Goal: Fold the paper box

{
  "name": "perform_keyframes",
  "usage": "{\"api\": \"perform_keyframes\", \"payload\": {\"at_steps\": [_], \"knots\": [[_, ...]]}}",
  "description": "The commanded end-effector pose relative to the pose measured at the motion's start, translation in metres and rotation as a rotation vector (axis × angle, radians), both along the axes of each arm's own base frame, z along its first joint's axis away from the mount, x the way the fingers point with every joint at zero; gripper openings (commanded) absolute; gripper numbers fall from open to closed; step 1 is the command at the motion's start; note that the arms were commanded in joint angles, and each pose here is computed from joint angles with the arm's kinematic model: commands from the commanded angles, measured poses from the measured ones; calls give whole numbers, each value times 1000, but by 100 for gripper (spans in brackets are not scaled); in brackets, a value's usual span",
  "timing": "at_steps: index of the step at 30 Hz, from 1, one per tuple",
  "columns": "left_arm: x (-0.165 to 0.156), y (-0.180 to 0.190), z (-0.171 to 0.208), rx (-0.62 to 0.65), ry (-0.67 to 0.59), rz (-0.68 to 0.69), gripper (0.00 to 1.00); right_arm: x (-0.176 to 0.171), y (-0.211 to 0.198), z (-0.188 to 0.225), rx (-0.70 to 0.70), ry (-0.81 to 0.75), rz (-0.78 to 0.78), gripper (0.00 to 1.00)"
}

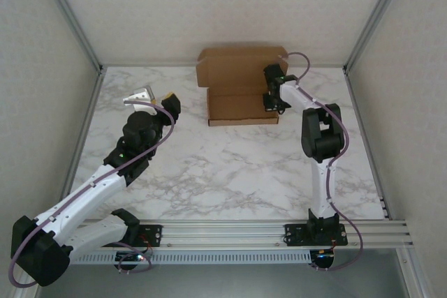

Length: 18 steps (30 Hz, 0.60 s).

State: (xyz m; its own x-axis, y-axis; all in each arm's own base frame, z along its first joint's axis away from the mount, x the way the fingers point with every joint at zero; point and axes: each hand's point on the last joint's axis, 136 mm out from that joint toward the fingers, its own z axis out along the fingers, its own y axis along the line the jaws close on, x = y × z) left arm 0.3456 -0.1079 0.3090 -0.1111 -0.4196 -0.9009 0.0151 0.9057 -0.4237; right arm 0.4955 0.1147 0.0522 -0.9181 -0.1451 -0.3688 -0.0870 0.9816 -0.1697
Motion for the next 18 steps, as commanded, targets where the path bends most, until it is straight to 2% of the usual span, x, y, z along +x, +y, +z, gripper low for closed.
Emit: {"api": "perform_keyframes", "payload": {"at_steps": [1, 4, 8, 12, 18], "knots": [[-2, 1, 8, -27, -30, -9, 69, -2, -14, -5, -207, 13, 42, 4], [-1, 0, 7, -29, -29, -12, 69, -3, -14, -2, -304, 3, 78, 2], [-1, 0, 7, -32, -29, -13, 69, -5, -15, -2, -351, 17, 95, 2], [-2, 1, 8, -32, -31, -10, 69, -16, -5, 3, -263, 7, 96, 6], [-3, 2, 10, -39, -33, -10, 69, -52, -2, 11, -149, -13, 72, 11]]}}
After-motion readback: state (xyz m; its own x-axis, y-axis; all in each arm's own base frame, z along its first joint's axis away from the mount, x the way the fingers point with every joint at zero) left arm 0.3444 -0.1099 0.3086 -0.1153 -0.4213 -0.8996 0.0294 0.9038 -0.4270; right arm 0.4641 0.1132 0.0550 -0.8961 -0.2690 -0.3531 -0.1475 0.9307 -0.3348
